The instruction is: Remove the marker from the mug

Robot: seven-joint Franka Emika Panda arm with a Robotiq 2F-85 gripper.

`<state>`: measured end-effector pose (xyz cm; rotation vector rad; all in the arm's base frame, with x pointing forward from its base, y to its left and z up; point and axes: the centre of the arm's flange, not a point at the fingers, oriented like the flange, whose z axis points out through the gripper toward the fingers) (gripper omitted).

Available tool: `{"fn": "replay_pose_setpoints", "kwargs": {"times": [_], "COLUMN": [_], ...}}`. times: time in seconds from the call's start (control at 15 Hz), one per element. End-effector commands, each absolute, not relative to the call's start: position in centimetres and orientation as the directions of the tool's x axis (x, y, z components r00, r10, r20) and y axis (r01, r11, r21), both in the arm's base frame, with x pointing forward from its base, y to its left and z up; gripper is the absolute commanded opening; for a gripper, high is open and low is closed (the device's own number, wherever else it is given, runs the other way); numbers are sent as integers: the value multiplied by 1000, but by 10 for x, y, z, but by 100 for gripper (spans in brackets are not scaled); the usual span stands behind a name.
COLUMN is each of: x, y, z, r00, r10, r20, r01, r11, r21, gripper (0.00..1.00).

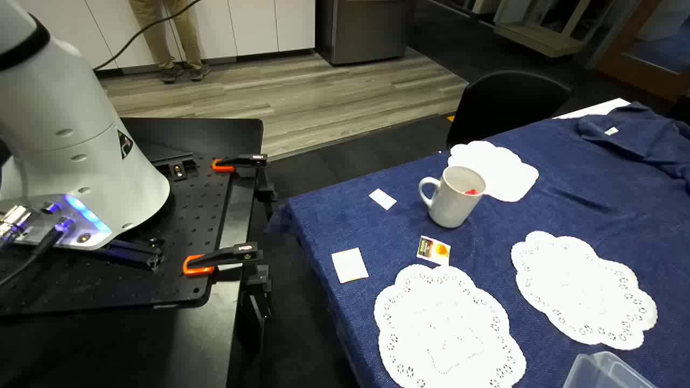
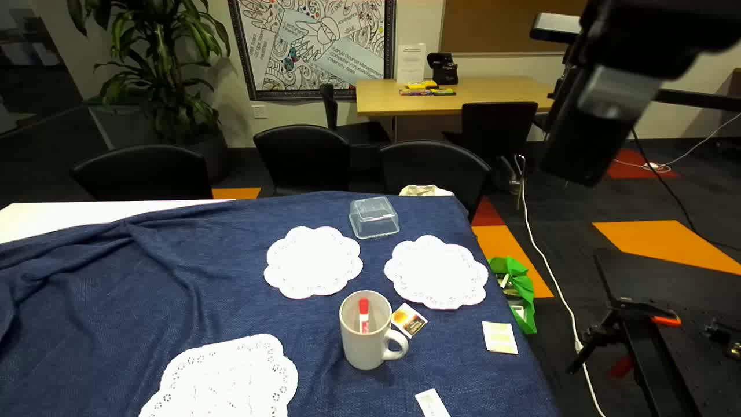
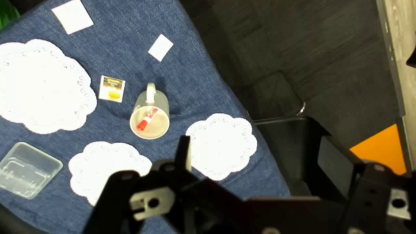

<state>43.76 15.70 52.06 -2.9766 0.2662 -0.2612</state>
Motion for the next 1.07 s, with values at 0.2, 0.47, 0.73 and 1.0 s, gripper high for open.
{"fn": "replay_pose_setpoints", "kwargs": {"times": [0.2,0.47,0.73,1.0], "x": [438,442,454,472], "y": [157,156,148,140], "z": [521,518,502,481], "r00": [969,964,942,879], "r10": [-187,-213,-303,-452], "r20": [159,160,142,151], "r01": [-163,-187,-280,-425], "r11": [-974,-969,-946,-887], "r21": [-155,-159,-161,-178], "gripper": [100,100,100,100]}}
